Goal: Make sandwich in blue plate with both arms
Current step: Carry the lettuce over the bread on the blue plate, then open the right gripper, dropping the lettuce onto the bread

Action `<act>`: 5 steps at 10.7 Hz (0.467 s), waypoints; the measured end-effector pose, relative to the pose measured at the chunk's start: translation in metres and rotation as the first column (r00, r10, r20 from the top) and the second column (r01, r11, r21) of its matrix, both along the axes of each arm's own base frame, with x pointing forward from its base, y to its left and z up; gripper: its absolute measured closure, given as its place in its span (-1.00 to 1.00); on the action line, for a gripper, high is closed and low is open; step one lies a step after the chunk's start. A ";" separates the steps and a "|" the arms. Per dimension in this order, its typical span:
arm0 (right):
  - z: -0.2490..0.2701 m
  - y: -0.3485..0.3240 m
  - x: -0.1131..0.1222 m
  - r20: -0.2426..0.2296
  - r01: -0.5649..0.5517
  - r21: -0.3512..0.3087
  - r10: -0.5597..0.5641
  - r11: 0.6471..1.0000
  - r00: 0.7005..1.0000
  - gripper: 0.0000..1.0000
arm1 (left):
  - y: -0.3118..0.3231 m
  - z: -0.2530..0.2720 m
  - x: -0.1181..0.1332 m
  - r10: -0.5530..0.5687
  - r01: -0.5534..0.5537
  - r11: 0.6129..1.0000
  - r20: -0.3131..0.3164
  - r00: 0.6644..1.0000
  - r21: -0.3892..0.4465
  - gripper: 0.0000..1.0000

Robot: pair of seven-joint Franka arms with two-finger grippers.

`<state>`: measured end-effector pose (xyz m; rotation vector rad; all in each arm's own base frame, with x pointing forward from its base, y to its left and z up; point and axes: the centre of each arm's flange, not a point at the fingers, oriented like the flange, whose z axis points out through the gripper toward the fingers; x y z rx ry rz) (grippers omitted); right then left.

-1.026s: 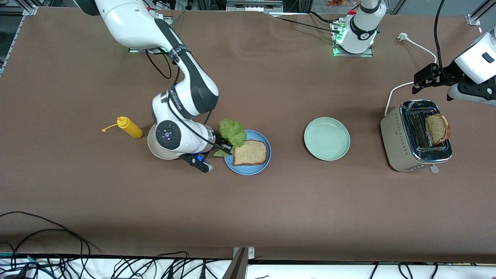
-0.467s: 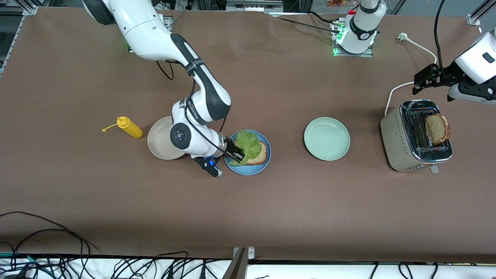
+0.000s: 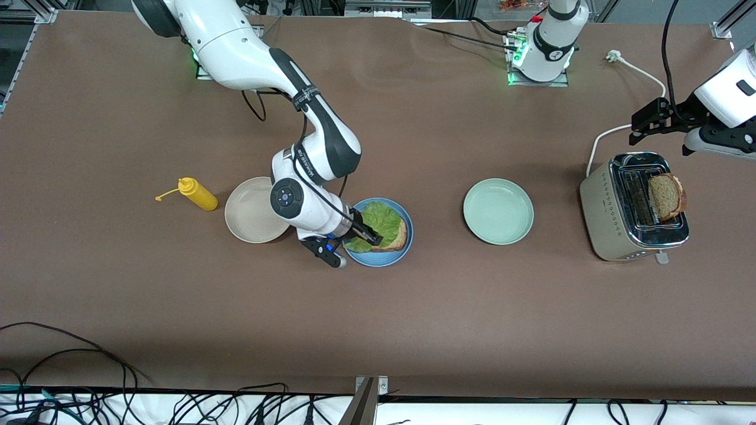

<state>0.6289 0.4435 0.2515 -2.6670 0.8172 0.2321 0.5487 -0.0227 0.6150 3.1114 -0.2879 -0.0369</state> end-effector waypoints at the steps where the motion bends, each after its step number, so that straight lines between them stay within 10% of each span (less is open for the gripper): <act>1: 0.003 -0.002 0.002 0.025 -0.018 -0.030 0.018 0.999 1.000 -0.46 | 0.000 0.000 0.000 0.000 0.000 1.000 0.000 1.000 0.000 -1.00; 3: 0.024 -0.020 0.010 0.056 -0.070 -0.136 0.078 0.988 0.995 -0.98 | 0.000 0.000 0.000 -0.001 0.001 1.000 0.000 1.000 0.000 -1.00; 5: 0.056 -0.037 0.011 0.068 -0.141 -0.259 0.164 0.956 0.984 -1.00 | 0.000 0.000 0.000 -0.001 0.001 1.000 0.000 1.000 0.000 -1.00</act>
